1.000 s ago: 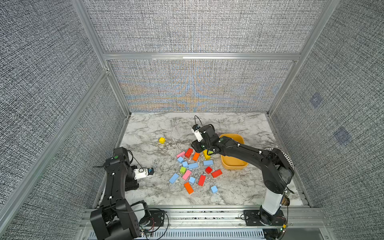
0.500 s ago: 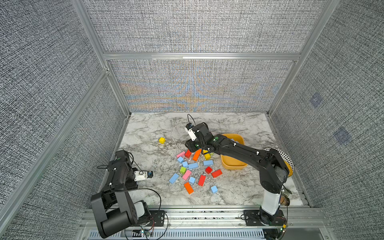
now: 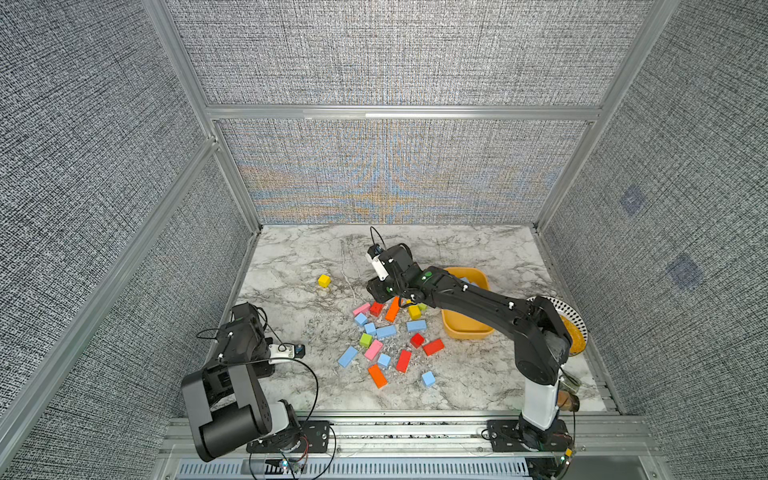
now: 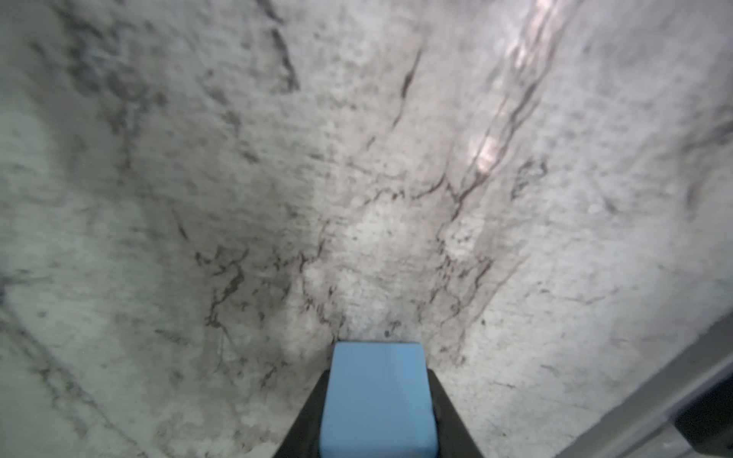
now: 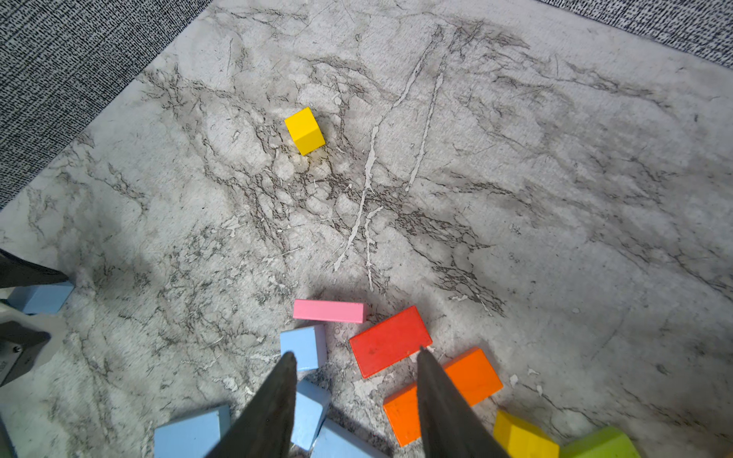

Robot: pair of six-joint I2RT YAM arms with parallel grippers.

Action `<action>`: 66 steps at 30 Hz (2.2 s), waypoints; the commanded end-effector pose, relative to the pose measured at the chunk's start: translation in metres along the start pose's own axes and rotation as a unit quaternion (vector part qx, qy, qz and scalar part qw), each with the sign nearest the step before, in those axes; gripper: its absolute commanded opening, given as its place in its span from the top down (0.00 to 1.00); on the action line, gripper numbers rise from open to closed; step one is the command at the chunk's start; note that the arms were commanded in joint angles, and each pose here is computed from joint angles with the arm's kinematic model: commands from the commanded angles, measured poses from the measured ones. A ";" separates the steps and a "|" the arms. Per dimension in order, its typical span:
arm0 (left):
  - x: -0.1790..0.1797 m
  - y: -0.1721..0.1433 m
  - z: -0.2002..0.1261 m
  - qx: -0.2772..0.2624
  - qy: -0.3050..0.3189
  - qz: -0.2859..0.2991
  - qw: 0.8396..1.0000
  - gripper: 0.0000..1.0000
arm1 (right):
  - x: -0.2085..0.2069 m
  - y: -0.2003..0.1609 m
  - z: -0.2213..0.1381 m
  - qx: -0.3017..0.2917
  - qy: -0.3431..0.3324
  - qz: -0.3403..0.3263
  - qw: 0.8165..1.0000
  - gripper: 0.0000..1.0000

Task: Pick out the blue building blocks
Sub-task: Pick up the building block from the center of the board.

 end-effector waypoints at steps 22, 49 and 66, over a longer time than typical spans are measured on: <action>0.060 0.163 -0.126 -0.450 0.031 0.012 0.892 0.88 | 0.003 -0.005 -0.040 -0.056 0.227 0.117 0.965 0.48; 0.038 0.199 -0.131 -0.484 0.013 0.062 0.873 0.89 | 0.043 -0.021 0.006 0.047 0.293 0.163 0.941 0.46; 0.035 0.206 -0.145 -0.482 0.029 0.073 0.873 0.58 | 0.038 -0.022 -0.003 0.040 0.303 0.167 0.937 0.83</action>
Point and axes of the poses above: each gripper's point midway between its finger pads, its own z axis out along the fingers, its own x axis along the line the jaws close on, y = z × x, the point moved 8 cm from there along -z, back along the fingers, and after that the axes turned 4 degrees about -z, right-handed, at the moved point
